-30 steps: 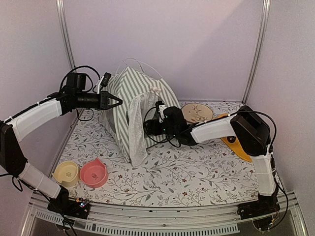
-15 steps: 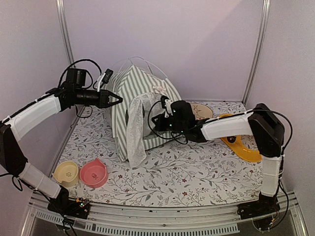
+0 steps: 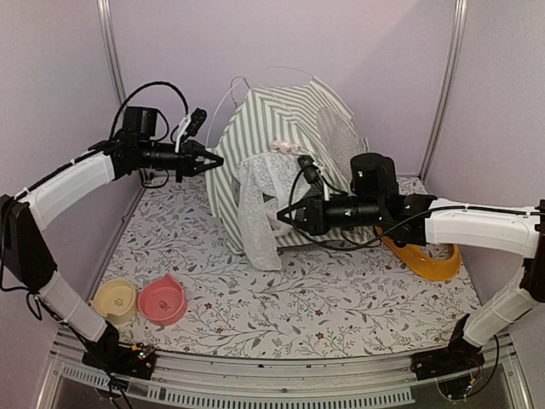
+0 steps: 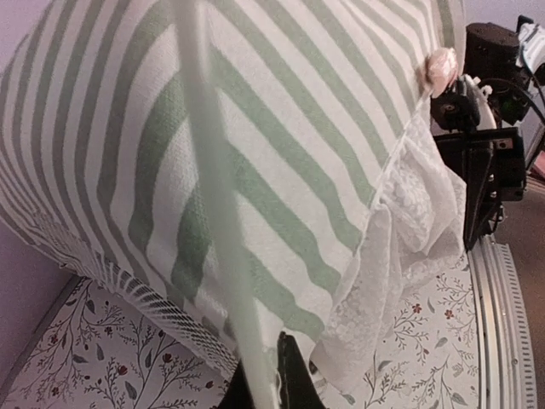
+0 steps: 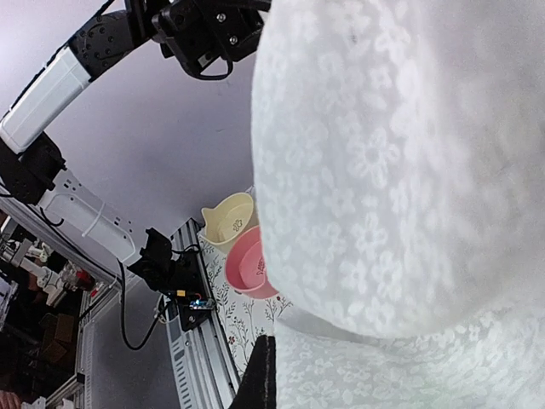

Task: Set up the pet tent
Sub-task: Pick up the tent flap from the tent fabric.

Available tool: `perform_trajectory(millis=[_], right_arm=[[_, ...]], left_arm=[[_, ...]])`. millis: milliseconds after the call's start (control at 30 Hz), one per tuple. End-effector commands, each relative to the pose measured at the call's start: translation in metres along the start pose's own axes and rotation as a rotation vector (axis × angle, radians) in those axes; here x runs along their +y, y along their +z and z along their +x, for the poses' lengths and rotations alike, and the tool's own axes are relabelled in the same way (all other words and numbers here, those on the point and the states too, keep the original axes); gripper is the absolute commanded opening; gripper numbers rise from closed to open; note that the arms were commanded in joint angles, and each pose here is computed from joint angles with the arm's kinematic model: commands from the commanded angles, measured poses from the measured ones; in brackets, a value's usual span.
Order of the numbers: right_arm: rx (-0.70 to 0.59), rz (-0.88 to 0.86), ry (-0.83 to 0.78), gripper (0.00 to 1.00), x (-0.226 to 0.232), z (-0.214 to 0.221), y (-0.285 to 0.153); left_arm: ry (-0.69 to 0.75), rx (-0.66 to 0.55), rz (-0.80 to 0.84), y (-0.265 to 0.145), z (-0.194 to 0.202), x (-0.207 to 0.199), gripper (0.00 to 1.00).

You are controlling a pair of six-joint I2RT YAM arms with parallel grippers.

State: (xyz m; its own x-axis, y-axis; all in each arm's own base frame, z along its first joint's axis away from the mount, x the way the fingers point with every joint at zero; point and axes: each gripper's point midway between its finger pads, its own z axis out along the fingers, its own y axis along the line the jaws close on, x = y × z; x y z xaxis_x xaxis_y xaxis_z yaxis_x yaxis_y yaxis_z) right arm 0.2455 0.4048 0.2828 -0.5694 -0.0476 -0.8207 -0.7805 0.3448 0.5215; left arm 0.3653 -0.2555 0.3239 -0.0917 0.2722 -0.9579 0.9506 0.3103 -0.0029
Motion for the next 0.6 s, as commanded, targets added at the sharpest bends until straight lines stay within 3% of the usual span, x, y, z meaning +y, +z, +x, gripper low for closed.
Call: perform_trajectory(millis=[0, 133, 333, 467, 567], right_arm=[[-0.228, -0.040, -0.071, 0.00, 0.029, -0.073, -0.044], [-0.306, -0.164, -0.061, 0.00, 0.054, -0.100, -0.056], [-0.208, -0.404, -0.074, 0.03, 0.099, -0.092, -0.066], [-0.134, -0.358, 0.106, 0.00, 0.070, -0.065, -0.042], [-0.046, -0.406, 0.185, 0.00, 0.065, -0.038, -0.015]], left_arm=[[0.054, 0.100, -0.158, -0.003, 0.046, 0.038, 0.00], [0.029, 0.131, -0.136, 0.003, 0.061, 0.045, 0.00], [-0.009, 0.142, -0.158, -0.001, 0.068, 0.058, 0.00], [-0.131, 0.127, -0.199, 0.002, 0.058, 0.072, 0.00], [-0.245, 0.109, -0.325, 0.005, 0.050, 0.091, 0.00]])
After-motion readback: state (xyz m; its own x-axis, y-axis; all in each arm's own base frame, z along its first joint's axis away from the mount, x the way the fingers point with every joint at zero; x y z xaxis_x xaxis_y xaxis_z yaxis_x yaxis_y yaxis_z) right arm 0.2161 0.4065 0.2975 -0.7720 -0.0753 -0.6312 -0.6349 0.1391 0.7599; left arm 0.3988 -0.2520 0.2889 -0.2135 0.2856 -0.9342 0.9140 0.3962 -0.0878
